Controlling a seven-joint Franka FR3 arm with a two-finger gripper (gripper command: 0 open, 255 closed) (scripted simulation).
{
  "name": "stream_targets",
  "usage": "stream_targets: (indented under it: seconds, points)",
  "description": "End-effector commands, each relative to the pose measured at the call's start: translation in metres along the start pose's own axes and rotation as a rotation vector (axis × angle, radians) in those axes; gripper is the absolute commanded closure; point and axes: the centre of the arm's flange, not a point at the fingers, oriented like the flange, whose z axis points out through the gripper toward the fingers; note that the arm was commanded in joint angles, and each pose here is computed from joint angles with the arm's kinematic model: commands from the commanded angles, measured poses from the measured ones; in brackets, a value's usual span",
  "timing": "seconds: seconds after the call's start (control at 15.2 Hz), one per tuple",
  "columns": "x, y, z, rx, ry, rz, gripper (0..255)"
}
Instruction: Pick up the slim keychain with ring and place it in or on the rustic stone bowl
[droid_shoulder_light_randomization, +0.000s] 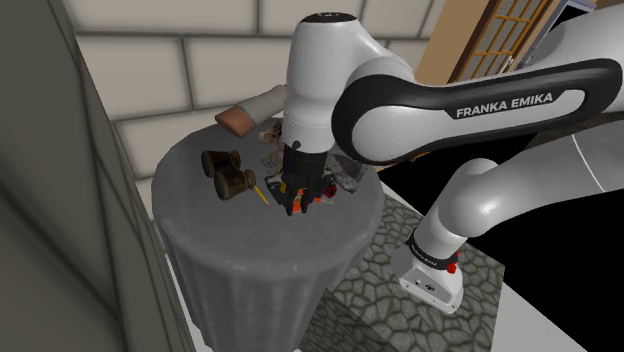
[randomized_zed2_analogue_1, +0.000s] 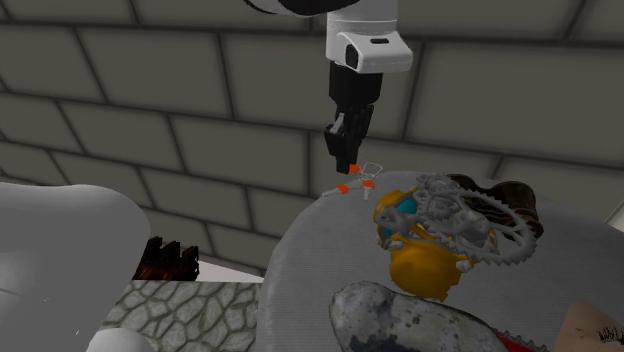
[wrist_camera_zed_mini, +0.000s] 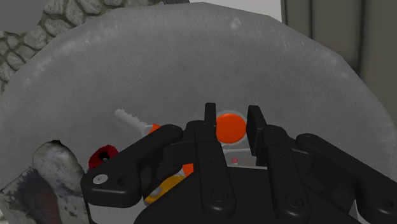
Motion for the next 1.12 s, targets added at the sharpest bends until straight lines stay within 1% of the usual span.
stream_targets:
  seconds: [0.0, 0.59, 1.06]
  points:
    - [0.000, 0.000, -0.011, 0.000, 0.000, 0.000, 255]
    - [0.000, 0.001, -0.059, 0.000, 0.000, 0.000, 255]
    - [0.054, 0.075, -0.062, 0.000, 0.000, 0.000, 255]
